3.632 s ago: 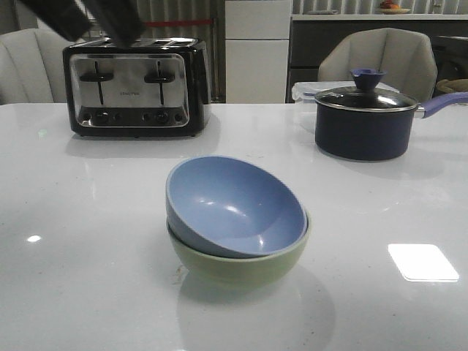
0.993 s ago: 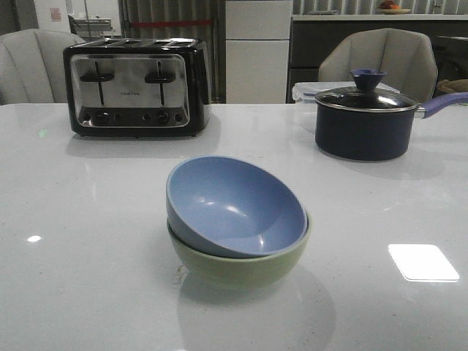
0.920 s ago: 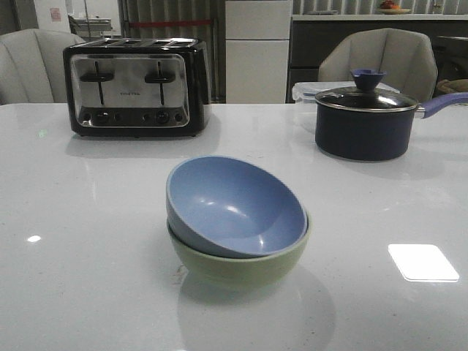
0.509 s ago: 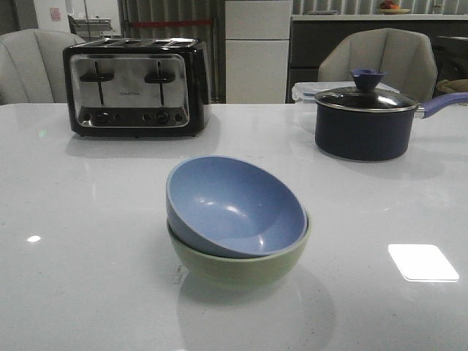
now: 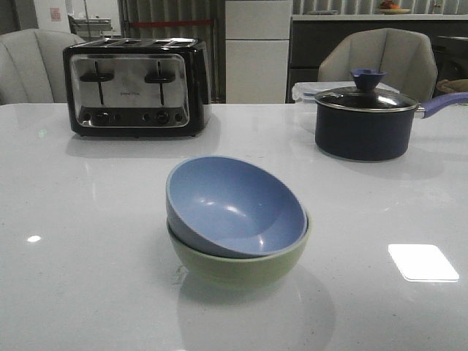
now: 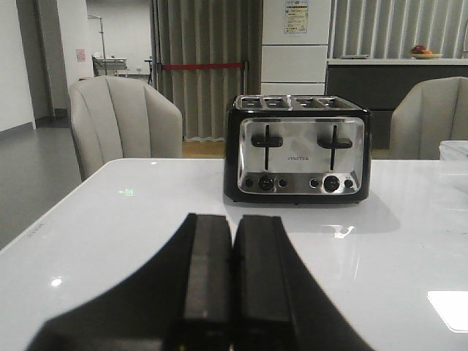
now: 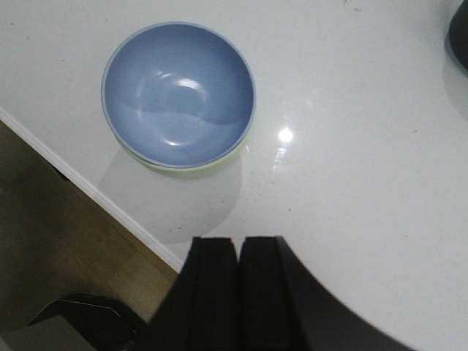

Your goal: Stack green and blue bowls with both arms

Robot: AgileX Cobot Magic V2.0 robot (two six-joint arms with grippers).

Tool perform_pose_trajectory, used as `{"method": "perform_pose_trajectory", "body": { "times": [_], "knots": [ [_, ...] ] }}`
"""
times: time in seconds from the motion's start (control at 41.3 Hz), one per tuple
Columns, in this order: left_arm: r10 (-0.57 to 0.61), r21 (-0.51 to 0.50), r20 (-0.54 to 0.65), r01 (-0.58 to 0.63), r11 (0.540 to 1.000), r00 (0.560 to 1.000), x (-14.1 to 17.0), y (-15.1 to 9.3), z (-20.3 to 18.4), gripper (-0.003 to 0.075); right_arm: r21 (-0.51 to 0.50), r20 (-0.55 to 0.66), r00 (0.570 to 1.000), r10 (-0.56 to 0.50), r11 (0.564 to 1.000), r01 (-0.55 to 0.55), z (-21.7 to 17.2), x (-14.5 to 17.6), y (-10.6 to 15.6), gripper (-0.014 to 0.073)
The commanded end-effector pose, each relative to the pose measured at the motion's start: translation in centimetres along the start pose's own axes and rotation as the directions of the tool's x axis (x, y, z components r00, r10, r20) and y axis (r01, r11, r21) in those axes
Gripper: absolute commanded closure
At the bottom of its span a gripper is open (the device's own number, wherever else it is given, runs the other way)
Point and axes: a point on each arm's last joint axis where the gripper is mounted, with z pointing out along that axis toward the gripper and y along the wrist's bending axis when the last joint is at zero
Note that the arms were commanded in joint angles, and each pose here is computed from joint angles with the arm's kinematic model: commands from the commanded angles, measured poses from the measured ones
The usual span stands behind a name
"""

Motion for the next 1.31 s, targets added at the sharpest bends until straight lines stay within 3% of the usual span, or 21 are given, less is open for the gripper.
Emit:
{"method": "perform_pose_trajectory", "body": {
  "times": [0.0,0.363,0.509,0.678,0.799,1.017,1.283],
  "knots": [
    [-0.006,-0.012,0.102,0.007,1.000,0.995,-0.7,0.1,-0.2,0.0627,0.020,0.092,0.996,-0.013,1.000,0.011,-0.6,-1.3,-0.1,0.0568],
    [-0.006,-0.012,0.102,0.007,1.000,0.995,-0.7,0.1,-0.2,0.0627,0.023,0.103,0.995,-0.014,1.000,0.012,-0.9,-1.2,-0.1,0.0568],
    [-0.006,-0.010,0.102,0.008,1.000,0.995,-0.7,0.1,-0.2,0.0627,0.109,0.173,0.984,0.031,0.993,-0.050,-2.1,-0.4,-1.1,0.0568],
    [-0.006,-0.010,0.102,0.008,1.000,0.995,-0.7,0.1,-0.2,0.0627,0.274,0.352,0.935,0.048,0.949,-0.152,-3.4,2.9,-2.2,0.0568],
    [-0.006,-0.010,0.102,0.008,1.000,0.995,-0.7,0.1,-0.2,0.0627,0.373,0.490,0.872,0.007,0.902,-0.218,-3.3,6.1,-2.5,0.0568],
    [-0.006,-0.010,0.102,0.008,1.000,0.995,-0.7,0.1,-0.2,0.0627,0.480,0.611,0.789,-0.062,0.821,-0.308,-2.0,11.0,-2.9,0.0568],
    [-0.006,-0.010,0.100,0.007,1.000,0.995,-0.7,0.1,-0.2,0.0627,0.486,0.622,0.780,-0.072,0.817,-0.312,-0.7,13.5,-2.7,0.0568]
  ]
}}
